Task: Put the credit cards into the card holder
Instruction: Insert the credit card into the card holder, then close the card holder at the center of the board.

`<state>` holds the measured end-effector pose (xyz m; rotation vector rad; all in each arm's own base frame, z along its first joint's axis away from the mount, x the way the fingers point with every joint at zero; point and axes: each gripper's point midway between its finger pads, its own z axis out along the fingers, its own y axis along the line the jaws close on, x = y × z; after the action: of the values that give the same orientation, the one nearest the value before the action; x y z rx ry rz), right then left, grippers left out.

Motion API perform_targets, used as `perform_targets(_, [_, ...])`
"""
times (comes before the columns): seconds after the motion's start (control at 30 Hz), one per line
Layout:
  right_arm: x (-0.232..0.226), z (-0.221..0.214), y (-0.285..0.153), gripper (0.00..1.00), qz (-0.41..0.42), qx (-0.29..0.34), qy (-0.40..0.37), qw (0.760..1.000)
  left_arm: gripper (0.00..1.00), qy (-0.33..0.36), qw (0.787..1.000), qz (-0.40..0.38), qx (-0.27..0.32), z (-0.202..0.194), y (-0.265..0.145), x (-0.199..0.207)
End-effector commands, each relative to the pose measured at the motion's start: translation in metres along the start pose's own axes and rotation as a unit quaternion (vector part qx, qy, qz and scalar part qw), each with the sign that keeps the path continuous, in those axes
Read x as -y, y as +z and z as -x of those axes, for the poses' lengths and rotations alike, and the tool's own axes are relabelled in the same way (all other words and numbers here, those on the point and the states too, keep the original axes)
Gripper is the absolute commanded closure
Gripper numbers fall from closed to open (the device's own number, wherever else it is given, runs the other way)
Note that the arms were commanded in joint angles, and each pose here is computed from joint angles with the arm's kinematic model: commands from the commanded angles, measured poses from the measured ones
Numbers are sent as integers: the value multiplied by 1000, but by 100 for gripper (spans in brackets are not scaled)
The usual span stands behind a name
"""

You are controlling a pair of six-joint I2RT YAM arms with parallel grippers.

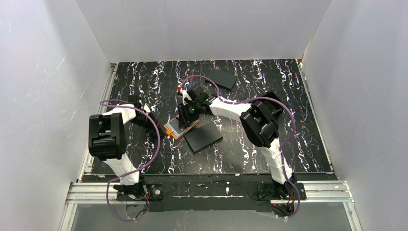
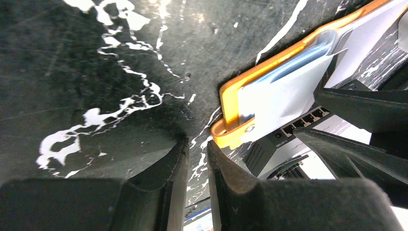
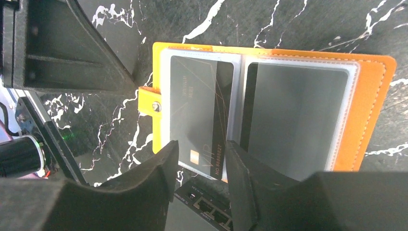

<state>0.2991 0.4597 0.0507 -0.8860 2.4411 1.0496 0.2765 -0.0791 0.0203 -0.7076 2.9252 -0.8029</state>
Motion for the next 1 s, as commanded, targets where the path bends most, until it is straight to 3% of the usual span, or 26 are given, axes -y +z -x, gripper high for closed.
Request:
perform_targets(0.0, [-17,4,1,53,10,1,-14,1000,81,14,1000,-5,-21,-11,7,6])
perform_targets(0.33, [-41,-11,17,53,24,-21,-47,998,81,17,1000,-5,-26,-11,10,8])
perform_targets(0.6, [-25,21,-26,46,-41,7,-54,998,79,43,998,39,16,-7,-11,0])
perform_targets(0.7, [-18,31,-58,41,-81,34,-32,996,70,51,997,33,49,-14,-38,6])
perform_targets(0.83, [31,23,-101,41,-71,87,67,991,53,111,988,-73,75,-12,-57,50])
perform_targets(0.97, [56,10,-97,40,-56,64,46,995,55,92,991,-86,36,6,-35,55])
